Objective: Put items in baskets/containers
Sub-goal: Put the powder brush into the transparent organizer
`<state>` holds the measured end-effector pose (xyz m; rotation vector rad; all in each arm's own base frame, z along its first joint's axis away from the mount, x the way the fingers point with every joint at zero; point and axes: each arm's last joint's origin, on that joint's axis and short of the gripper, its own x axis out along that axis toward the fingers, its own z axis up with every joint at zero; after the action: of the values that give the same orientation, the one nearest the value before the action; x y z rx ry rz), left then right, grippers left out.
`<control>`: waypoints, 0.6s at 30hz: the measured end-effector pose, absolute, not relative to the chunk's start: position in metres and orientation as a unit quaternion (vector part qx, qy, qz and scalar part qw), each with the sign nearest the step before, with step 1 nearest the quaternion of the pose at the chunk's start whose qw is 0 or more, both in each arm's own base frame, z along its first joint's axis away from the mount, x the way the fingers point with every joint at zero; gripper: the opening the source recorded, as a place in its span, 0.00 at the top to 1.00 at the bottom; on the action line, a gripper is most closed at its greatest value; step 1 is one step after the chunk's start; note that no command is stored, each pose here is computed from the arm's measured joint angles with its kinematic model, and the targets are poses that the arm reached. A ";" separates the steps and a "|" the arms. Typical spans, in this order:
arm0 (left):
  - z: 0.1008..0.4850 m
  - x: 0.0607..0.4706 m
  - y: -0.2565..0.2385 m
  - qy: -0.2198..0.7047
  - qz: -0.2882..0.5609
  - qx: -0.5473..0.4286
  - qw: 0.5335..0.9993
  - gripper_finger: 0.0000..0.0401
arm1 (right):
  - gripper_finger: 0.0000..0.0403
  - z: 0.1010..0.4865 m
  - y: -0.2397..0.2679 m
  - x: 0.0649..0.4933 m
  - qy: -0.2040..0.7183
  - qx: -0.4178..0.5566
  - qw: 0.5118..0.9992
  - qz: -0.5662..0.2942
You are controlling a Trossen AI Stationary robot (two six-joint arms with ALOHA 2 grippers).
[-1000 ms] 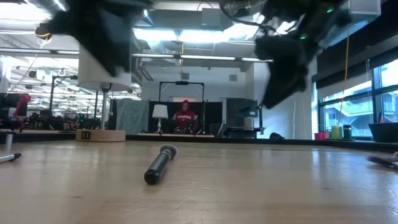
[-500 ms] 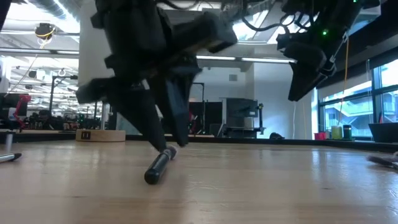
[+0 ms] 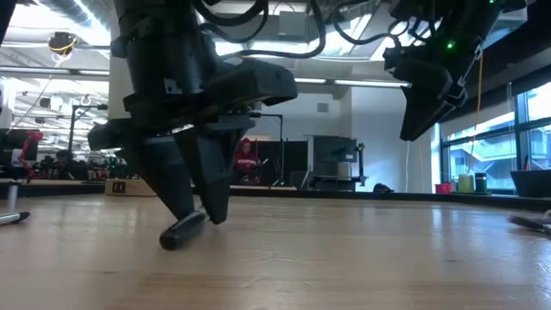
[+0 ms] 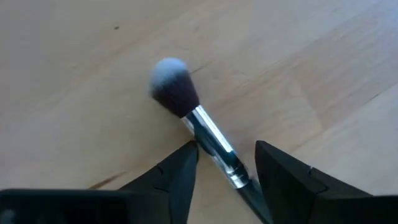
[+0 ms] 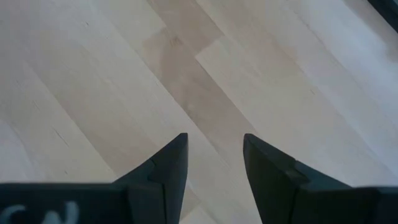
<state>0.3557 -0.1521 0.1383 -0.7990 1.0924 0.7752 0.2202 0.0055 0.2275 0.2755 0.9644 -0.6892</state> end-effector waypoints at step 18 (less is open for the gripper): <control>0.151 0.332 -0.131 0.575 0.350 -0.279 0.685 0.86 | 0.62 0.227 0.006 0.220 0.453 0.129 0.821 -0.324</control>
<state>0.3325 -0.1306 0.1507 -0.6258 1.2874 0.7841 0.2202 0.0056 0.2275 0.2751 0.9642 -0.6896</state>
